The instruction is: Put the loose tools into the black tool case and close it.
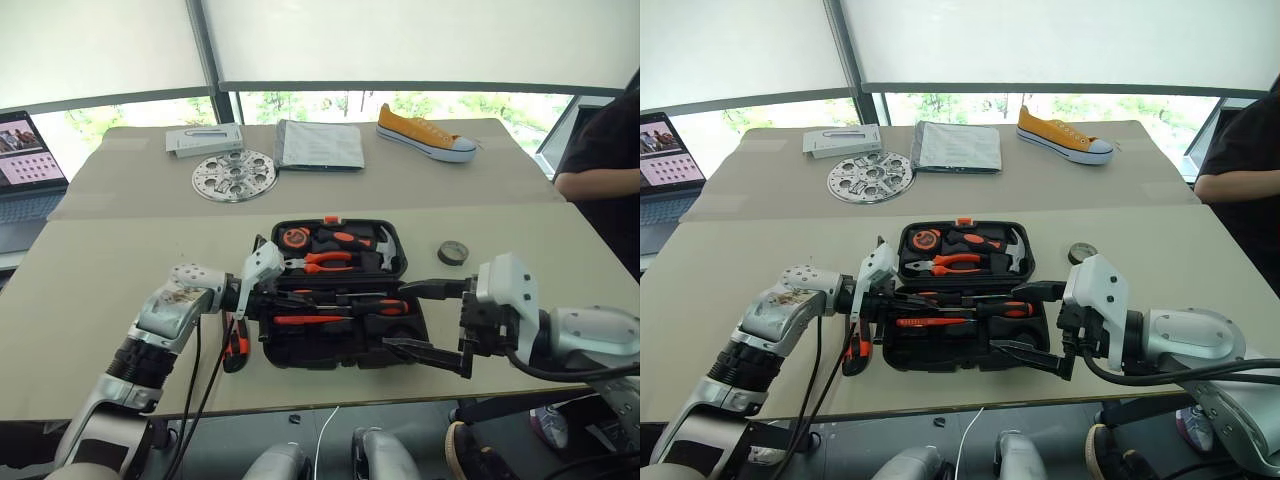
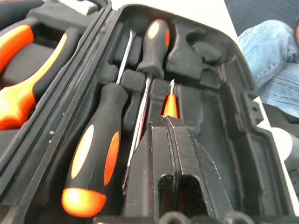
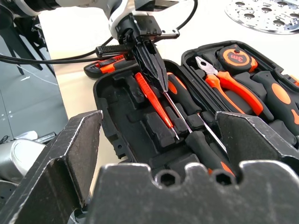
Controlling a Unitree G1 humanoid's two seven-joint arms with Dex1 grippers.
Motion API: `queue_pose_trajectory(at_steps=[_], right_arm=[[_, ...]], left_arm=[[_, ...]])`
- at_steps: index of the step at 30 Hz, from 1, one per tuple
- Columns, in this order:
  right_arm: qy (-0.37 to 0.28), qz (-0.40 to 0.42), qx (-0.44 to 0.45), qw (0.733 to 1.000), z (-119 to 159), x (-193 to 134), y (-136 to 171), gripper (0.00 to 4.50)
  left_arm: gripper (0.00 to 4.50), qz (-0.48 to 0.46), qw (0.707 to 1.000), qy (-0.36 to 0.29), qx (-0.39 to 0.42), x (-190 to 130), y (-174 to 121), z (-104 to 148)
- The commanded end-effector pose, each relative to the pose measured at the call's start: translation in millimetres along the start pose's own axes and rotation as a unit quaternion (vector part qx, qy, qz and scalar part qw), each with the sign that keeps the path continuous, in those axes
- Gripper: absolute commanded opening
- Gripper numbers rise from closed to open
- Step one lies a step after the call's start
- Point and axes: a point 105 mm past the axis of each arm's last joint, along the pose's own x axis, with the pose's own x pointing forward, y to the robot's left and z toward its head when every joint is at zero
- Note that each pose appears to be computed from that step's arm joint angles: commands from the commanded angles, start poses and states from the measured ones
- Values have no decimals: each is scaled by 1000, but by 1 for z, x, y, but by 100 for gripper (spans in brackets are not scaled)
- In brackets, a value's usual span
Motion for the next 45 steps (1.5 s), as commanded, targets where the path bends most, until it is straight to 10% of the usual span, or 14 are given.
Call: queue_pose_trajectory(at_steps=[1, 31, 36, 45], right_arm=[[-9, 2, -11, 1000, 6, -1, 3, 450], [-25, 26, -28, 999, 14, 8, -1, 450], [-38, 73, -38, 996, 22, 13, -4, 450], [-49, 132, -68, 988, 23, 25, -8, 450]], left_arm=[[3, -19, 999, 27, 19, 6, -11, -17], [3, 81, 995, 3, 55, -32, -4, -6], [149, 200, 979, -49, -8, -100, -23, 10], [446, 395, 911, 8, -120, -178, -70, -38]])
